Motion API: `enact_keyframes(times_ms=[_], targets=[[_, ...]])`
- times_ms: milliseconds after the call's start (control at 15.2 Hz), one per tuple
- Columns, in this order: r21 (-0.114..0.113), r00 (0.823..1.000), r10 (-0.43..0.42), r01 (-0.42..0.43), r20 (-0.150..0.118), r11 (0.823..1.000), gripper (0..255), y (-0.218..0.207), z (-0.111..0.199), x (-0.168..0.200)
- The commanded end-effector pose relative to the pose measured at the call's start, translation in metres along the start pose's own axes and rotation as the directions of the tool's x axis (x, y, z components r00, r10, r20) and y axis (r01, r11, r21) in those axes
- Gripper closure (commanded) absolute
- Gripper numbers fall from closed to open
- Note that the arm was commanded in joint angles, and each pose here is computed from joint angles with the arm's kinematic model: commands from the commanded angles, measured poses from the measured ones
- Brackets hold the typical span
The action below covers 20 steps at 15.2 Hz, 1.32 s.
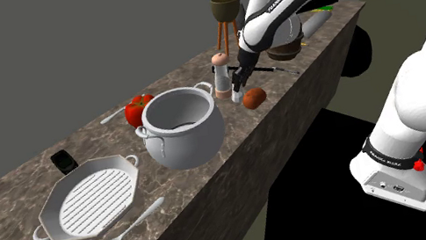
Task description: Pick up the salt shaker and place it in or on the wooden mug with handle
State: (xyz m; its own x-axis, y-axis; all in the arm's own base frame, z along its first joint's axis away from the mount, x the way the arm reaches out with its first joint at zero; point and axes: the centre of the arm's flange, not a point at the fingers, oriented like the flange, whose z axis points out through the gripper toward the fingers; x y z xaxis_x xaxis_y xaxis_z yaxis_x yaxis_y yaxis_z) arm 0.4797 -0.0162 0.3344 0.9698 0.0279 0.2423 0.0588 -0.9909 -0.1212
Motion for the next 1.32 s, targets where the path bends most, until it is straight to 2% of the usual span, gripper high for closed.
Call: enact_keyframes(times_ms=[0, 330, 1254], targets=[[0.000, 1.000, 0.000, 0.000, 0.001, 1.000, 255, 0.000, 0.000, 0.000], [0.000, 1.000, 0.000, 0.000, 0.001, 1.000, 255, 0.000, 0.000, 0.000], [0.000, 1.000, 0.000, 0.000, 0.001, 1.000, 255, -0.009, -0.071, 0.018]])
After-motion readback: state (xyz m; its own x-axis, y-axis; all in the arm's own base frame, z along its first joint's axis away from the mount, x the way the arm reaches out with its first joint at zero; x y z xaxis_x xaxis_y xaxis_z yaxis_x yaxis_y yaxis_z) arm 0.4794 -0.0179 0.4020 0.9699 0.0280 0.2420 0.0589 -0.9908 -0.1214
